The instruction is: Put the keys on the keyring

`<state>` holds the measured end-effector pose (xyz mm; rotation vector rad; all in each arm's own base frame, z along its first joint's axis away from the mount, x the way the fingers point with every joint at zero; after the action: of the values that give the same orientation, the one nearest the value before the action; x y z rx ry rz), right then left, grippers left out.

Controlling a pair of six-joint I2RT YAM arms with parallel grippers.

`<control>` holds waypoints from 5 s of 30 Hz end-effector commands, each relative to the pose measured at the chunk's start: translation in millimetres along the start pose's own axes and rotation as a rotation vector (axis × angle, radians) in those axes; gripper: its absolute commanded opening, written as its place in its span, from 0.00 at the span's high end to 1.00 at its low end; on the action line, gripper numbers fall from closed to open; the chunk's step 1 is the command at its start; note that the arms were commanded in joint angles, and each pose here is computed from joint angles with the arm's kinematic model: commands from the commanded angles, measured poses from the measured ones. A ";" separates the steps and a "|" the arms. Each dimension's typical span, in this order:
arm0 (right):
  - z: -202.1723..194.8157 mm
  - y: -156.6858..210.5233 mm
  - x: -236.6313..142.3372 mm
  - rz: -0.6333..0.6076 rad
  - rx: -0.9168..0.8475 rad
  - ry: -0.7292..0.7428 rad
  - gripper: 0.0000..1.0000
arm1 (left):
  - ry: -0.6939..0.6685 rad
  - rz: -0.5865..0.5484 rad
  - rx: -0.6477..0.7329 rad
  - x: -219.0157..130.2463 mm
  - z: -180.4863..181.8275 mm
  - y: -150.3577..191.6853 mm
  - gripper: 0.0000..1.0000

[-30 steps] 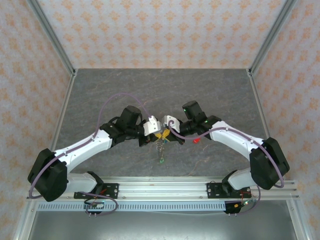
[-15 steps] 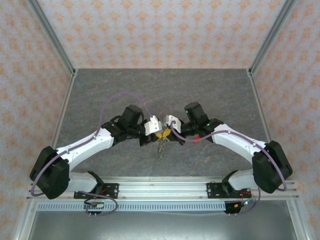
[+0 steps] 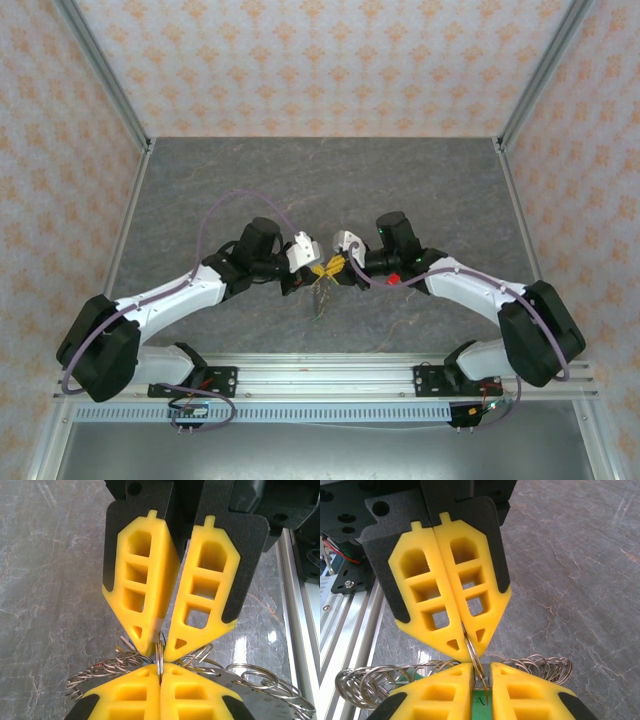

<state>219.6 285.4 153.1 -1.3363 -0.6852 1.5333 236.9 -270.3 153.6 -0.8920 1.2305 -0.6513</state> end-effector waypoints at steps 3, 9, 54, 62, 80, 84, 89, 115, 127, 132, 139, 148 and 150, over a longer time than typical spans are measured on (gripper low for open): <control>-5.8 -4.7 1.0 -0.067 0.011 -0.016 0.84 | -0.032 -0.194 0.049 -10.0 5.8 -44.3 1.00; -12.7 0.8 3.6 -0.074 0.028 0.003 0.97 | -0.044 -0.235 0.033 -11.6 7.0 -48.0 1.00; -0.8 -13.0 -7.7 -0.089 -0.012 0.009 0.87 | -0.030 -0.198 0.047 -8.2 7.0 -46.7 1.00; -4.7 -18.9 -10.2 -0.118 -0.006 0.017 1.00 | -0.035 -0.167 0.039 -6.9 7.6 -39.7 1.00; 10.3 -25.9 -15.4 0.109 -0.119 -0.041 1.00 | -0.008 0.042 0.113 -4.8 8.8 -18.0 0.81; 11.7 -29.7 -13.4 0.124 -0.137 -0.041 1.00 | -0.005 0.053 0.118 -4.8 8.8 -17.7 0.83; 12.6 -34.8 -13.2 0.150 -0.158 -0.032 1.00 | -0.012 0.057 0.112 -5.4 9.6 -17.3 0.95; -6.3 -21.8 -11.0 -0.117 -0.019 -0.055 0.92 | -0.037 -0.256 0.048 -16.6 7.6 -60.2 1.00; 3.5 -33.3 -18.8 -0.037 -0.064 -0.063 1.00 | -0.066 -0.061 0.079 -17.1 9.6 -31.2 0.83; 9.0 -33.0 -19.5 0.020 -0.093 -0.066 1.00 | -0.059 -0.011 0.104 -17.7 10.4 -27.7 0.81; 13.4 -40.5 -18.4 0.010 -0.119 -0.073 1.00 | -0.031 0.023 0.111 -15.5 8.6 -23.6 0.80; 16.1 -47.2 -17.7 -0.011 -0.138 -0.077 1.00 | 0.009 0.042 0.108 -12.2 5.9 -21.9 0.81; 16.7 -48.1 -17.3 -0.017 -0.138 -0.079 1.00 | 0.011 0.039 0.109 -11.7 6.0 -22.4 0.83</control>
<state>216.0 282.9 174.4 -1.3528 -0.7247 1.6270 243.0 -266.7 175.1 -0.7947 1.1947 -0.6575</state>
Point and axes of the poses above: each hand's point on the last joint's axis, 136 mm out from that joint toward the fingers, its own x axis out along the fingers, its own z axis along the line the jaws close on, y = z × x, the point moved 1 cm from there along -x, back along the fingers, and after that the axes turned 9 degrees about x, right-handed, at the moved point
